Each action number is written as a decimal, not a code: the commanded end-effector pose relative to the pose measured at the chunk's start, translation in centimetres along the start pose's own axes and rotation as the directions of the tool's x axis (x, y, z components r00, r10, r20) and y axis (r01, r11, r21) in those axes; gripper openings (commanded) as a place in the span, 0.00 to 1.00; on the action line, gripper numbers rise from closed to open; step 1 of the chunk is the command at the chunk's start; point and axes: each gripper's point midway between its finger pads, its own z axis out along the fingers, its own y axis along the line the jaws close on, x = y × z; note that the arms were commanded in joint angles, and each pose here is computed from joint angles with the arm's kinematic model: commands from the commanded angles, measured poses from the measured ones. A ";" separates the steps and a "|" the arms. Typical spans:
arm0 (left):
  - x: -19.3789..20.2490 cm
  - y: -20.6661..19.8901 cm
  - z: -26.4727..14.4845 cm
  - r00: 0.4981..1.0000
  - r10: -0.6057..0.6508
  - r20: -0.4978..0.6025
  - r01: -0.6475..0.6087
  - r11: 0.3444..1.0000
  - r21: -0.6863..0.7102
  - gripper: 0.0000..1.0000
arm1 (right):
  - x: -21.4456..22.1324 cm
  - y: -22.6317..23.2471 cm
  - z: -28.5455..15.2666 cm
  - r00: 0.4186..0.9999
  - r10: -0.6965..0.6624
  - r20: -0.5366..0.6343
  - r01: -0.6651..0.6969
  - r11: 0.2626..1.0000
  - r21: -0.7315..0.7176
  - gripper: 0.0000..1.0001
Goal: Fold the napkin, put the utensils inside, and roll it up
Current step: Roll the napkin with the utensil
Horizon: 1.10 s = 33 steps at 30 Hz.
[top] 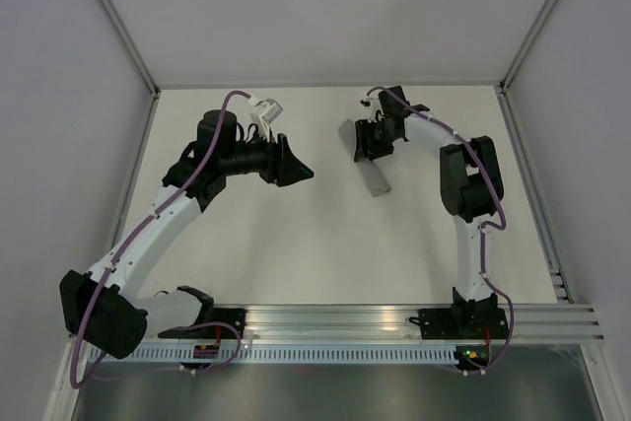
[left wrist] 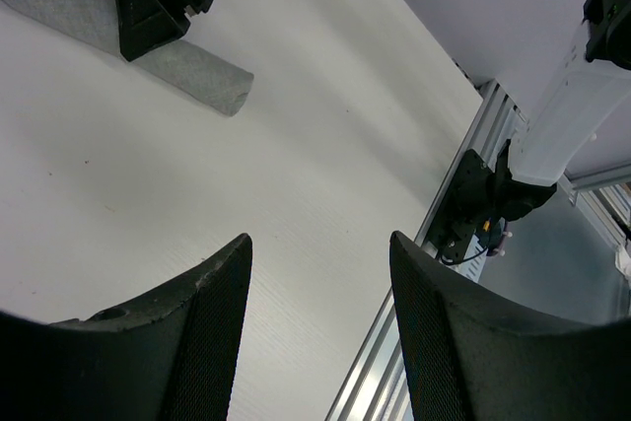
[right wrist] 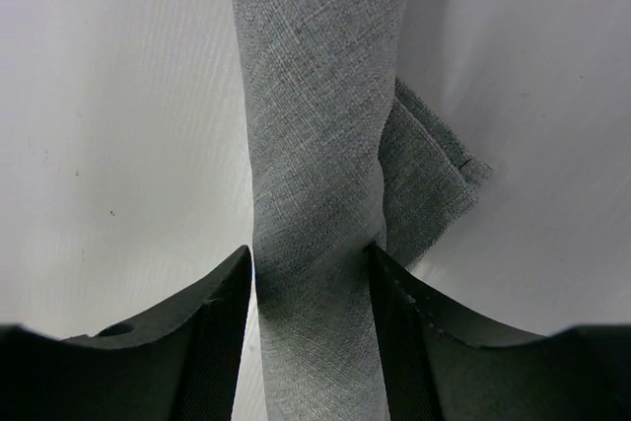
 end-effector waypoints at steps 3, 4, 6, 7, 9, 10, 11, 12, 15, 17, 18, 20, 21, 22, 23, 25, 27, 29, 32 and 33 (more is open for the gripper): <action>0.3 -0.3 0.3 0.997 -0.068 -0.024 0.069 0.997 0.022 0.63 | 0.1 -0.1 -0.5 0.996 0.072 -0.047 -0.073 0.997 -0.020 0.48; 0.4 -0.3 0.4 0.997 -0.068 -0.025 0.068 0.997 0.024 0.63 | 0.0 -0.1 -0.4 0.996 0.076 -0.047 -0.077 0.997 -0.024 0.46; 0.5 -0.2 0.5 0.997 -0.071 -0.030 0.072 0.997 0.023 0.63 | -0.2 -0.1 -0.6 0.996 0.082 -0.047 -0.083 0.996 -0.032 0.45; 0.6 -0.2 0.6 0.997 -0.072 -0.031 0.073 0.997 0.022 0.62 | -0.2 -0.2 -0.7 0.996 0.082 -0.043 -0.083 0.996 -0.032 0.45; 0.7 0.0 0.6 0.997 -0.075 -0.034 0.076 0.997 0.021 0.62 | -0.4 -0.2 -0.9 0.996 0.083 -0.038 -0.084 0.996 -0.033 0.45; 0.7 0.0 0.7 0.996 -0.077 -0.034 0.078 0.997 0.021 0.62 | -0.5 -0.2 -0.9 0.996 0.084 -0.037 -0.085 0.996 -0.033 0.45; 0.8 0.1 0.8 0.996 -0.079 -0.037 0.080 0.997 0.022 0.62 | -0.5 -0.3 -1.0 0.995 0.088 -0.040 -0.089 0.995 -0.033 0.45; 0.9 0.1 0.8 0.996 -0.082 -0.040 0.083 0.996 0.022 0.62 | -0.6 -0.2 -1.0 0.995 0.087 -0.039 -0.089 0.995 -0.036 0.45; 1.1 0.2 0.9 0.996 -0.084 -0.043 0.085 0.996 0.024 0.62 | -0.9 -0.4 -1.3 0.995 0.090 -0.038 -0.091 0.995 -0.037 0.45; 1.2 0.3 1.0 0.995 -0.087 -0.045 0.088 0.996 0.025 0.62 | -1.0 -0.6 -1.4 0.995 0.090 -0.035 -0.091 0.995 -0.035 0.45; 1.3 0.3 1.0 0.995 -0.088 -0.046 0.089 0.996 0.025 0.62 | -1.0 -0.5 -1.3 0.995 0.087 -0.038 -0.088 0.995 -0.035 0.45; 1.3 0.3 1.1 0.995 -0.088 -0.046 0.090 0.996 0.029 0.62 | -1.0 -0.7 -1.4 0.995 0.088 -0.038 -0.090 0.995 -0.031 0.45; 1.3 0.3 1.1 0.995 -0.090 -0.049 0.092 0.995 0.030 0.62 | -1.1 -0.7 -1.4 0.996 0.086 -0.037 -0.087 0.996 -0.030 0.45; 1.4 0.3 1.1 0.995 -0.091 -0.050 0.093 0.995 0.030 0.62 | -1.1 -0.9 -1.5 0.996 0.087 -0.037 -0.088 0.996 -0.026 0.45; 1.3 0.3 1.1 0.995 -0.092 -0.049 0.093 0.995 0.030 0.62 | -1.1 -1.1 -1.4 0.996 0.087 -0.037 -0.088 0.996 -0.021 0.45; 1.4 0.3 1.2 0.995 -0.092 -0.050 0.093 0.995 0.031 0.62 | -0.9 -1.5 -1.3 0.996 0.083 -0.040 -0.083 0.996 -0.010 0.45; 1.4 0.3 1.2 0.995 -0.092 -0.051 0.093 0.995 0.034 0.62 | -0.7 -1.7 -1.1 0.996 0.079 -0.045 -0.079 0.997 -0.005 0.45; 1.5 0.4 1.2 0.994 -0.095 -0.054 0.096 0.995 0.033 0.62 | -0.6 -2.3 -1.0 0.996 0.079 -0.044 -0.079 0.997 0.001 0.45; 1.6 0.4 1.3 0.994 -0.095 -0.057 0.097 0.995 0.034 0.61 | -0.8 -2.6 -1.3 0.997 0.071 -0.038 -0.071 0.997 -0.009 0.45; 1.6 0.5 1.4 0.994 -0.095 -0.057 0.097 0.995 0.034 0.61 | -0.9 -2.6 -1.4 0.997 0.070 -0.038 -0.071 0.997 -0.017 0.45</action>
